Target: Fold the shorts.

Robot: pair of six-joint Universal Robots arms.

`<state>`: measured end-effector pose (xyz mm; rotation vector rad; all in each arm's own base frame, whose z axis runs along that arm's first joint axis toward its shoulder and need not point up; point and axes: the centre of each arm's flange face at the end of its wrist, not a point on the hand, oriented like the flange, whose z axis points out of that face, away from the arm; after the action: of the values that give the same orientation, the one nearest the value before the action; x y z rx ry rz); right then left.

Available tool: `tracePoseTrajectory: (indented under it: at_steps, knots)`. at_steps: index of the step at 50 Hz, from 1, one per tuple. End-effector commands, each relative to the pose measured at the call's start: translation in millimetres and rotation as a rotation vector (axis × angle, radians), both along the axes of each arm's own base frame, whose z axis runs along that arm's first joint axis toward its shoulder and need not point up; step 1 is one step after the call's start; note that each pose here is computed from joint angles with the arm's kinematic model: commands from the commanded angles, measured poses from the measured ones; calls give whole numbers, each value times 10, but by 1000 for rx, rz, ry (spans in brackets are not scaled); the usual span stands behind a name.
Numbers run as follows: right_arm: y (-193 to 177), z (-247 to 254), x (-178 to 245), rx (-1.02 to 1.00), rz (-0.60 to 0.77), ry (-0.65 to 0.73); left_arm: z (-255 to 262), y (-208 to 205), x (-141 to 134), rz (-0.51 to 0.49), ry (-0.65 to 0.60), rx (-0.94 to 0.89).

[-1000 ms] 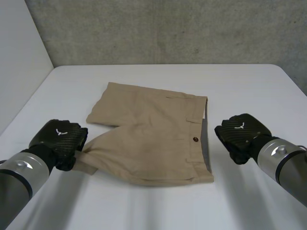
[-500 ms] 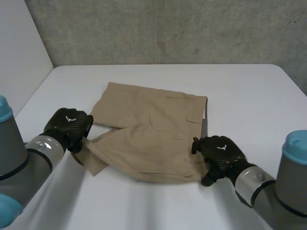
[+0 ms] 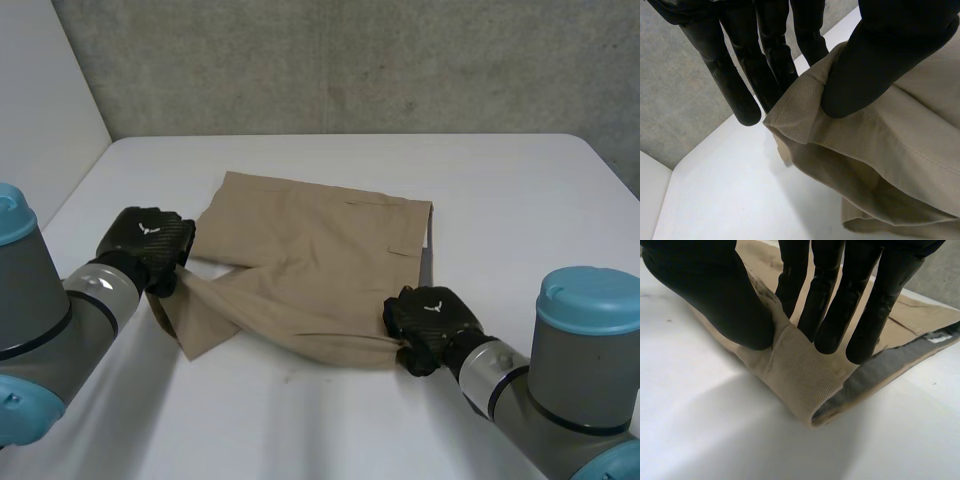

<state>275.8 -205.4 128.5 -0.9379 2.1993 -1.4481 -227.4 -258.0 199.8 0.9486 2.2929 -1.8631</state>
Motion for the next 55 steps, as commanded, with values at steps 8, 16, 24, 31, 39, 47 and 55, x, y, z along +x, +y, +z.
tracePoseTrajectory:
  at_steps: [8,16,24,31,39,47,55]
  knots:
    - [106,649,-98,-127,73,156,9,471,24,-52,-47,131]
    - [381,876,-295,-76,204,408,289,990,184,-85,-103,308]
    - [518,1083,-575,6,278,542,567,1399,167,-266,-21,416]
    - [265,1048,-490,-42,268,451,396,1001,134,-257,-4,370]
    - [-388,799,-320,-92,113,372,144,95,-122,-212,-27,150]
    - [-956,714,-89,-247,-34,328,-4,-719,-549,-156,-84,-43]
    - [-1364,509,100,-408,-128,290,-314,-1149,-884,-198,-152,-196]
